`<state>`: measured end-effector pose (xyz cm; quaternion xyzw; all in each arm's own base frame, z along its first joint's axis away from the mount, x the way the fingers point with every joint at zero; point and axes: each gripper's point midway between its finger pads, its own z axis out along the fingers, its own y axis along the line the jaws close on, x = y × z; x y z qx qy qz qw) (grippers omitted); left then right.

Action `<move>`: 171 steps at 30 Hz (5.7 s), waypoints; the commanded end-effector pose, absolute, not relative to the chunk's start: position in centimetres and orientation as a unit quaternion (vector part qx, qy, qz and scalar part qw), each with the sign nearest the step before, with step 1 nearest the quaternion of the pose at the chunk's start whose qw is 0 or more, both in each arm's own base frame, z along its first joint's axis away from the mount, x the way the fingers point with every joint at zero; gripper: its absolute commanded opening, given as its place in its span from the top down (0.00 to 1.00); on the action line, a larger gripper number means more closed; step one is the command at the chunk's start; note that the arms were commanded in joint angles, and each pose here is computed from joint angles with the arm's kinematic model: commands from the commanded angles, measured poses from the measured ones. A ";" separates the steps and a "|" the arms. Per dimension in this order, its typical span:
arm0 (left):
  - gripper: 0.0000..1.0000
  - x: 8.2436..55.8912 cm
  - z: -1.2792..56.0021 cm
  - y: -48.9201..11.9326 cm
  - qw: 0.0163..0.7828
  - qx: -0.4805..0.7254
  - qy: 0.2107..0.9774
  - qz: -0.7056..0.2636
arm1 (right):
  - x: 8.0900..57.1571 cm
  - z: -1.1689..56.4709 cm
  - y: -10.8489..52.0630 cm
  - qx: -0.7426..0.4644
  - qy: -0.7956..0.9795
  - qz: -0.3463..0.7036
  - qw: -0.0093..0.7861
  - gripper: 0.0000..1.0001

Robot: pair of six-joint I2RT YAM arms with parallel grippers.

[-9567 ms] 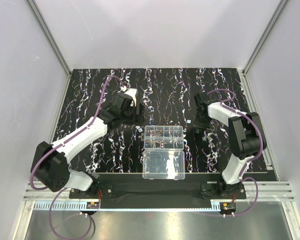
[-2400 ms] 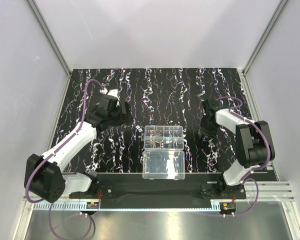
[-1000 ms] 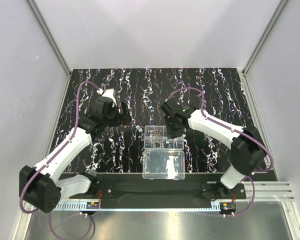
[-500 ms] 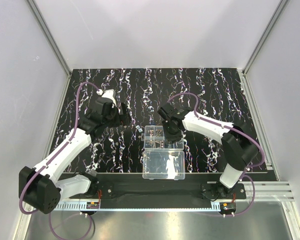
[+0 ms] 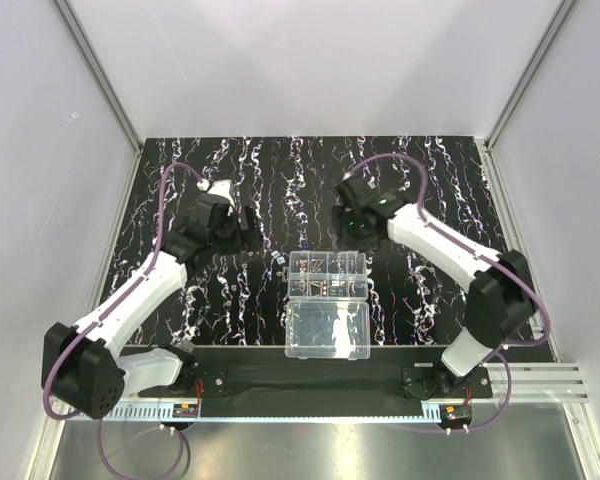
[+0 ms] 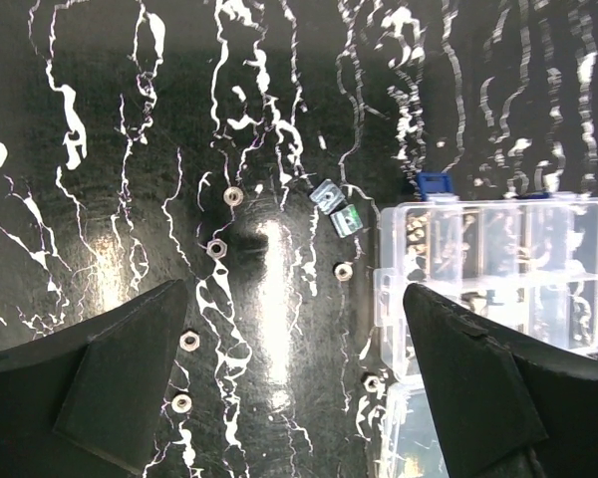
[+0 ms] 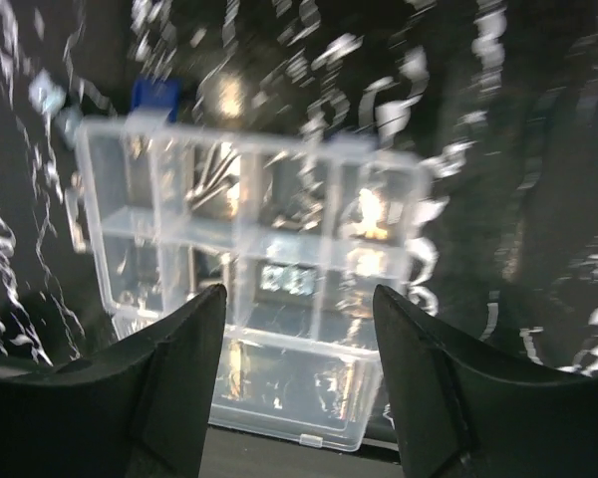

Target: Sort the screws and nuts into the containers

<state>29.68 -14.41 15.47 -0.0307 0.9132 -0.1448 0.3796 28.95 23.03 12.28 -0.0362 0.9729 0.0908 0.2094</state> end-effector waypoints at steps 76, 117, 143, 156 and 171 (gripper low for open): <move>0.76 35.1 3.9 -19.5 0.326 -0.246 0.912 0.045 | 34.5 11.8 7.0 0.125 0.962 0.057 0.235 0.00; 0.64 23.1 9.2 -38.2 0.368 0.101 0.915 -0.131 | 30.0 12.6 5.3 0.175 0.945 0.058 0.272 0.00; 0.27 33.6 14.4 -22.4 0.408 0.084 0.889 -0.188 | 31.6 11.8 5.7 0.167 0.952 0.056 0.251 0.00; 0.30 34.4 6.9 -20.9 0.335 0.248 0.902 -0.113 | 33.1 11.3 5.7 0.144 0.961 0.042 0.231 0.00; 0.29 33.9 3.3 -22.7 0.282 0.289 0.903 -0.146 | 33.1 10.6 5.5 0.145 0.964 0.033 0.221 0.00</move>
